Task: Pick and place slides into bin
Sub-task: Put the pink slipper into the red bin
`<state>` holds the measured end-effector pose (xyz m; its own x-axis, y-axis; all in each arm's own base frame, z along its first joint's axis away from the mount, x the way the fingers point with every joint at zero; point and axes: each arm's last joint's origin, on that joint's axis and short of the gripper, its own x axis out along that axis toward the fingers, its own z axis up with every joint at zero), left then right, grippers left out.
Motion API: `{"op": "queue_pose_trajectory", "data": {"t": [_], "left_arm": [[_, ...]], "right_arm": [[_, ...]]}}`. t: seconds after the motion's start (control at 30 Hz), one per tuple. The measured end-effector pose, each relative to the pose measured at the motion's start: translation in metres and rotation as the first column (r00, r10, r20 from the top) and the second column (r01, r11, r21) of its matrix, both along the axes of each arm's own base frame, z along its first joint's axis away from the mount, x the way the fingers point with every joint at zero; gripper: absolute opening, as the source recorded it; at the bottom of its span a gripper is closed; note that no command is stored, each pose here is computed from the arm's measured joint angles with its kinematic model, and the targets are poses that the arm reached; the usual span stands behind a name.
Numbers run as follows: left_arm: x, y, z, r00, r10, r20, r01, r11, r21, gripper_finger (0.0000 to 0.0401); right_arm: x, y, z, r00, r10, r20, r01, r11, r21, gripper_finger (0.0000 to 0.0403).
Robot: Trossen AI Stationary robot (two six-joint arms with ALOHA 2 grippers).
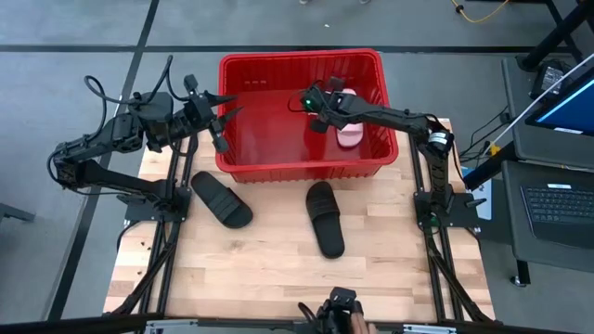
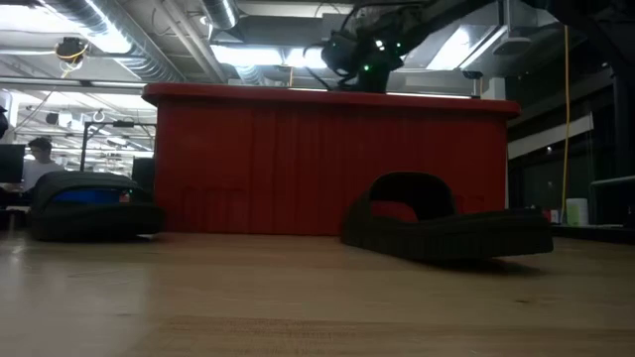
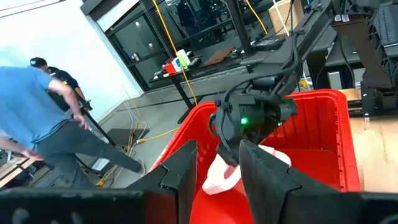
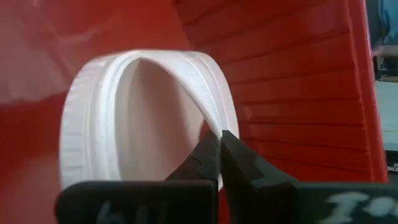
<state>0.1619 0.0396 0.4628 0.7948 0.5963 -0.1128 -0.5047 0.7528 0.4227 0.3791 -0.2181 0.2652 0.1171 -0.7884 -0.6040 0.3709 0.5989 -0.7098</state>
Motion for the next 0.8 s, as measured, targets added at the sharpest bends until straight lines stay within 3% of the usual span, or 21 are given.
{"op": "queue_pose_trajectory", "data": {"t": [0.47, 0.8], "left_arm": [[0.000, 0.000, 0.000, 1.000, 0.000, 0.000, 0.000, 1.000, -0.001, 0.0115], [0.000, 0.000, 0.000, 1.000, 0.003, 0.016, -0.002, 1.000, -0.022, 0.0115]], "right_arm": [[-0.004, 0.001, -0.024, 0.998, 0.026, -0.055, -0.026, 1.000, 0.002, 0.0006], [-0.008, 0.004, -0.043, 0.995, 0.076, -0.070, -0.070, 0.994, 0.089, 0.0006]]}}
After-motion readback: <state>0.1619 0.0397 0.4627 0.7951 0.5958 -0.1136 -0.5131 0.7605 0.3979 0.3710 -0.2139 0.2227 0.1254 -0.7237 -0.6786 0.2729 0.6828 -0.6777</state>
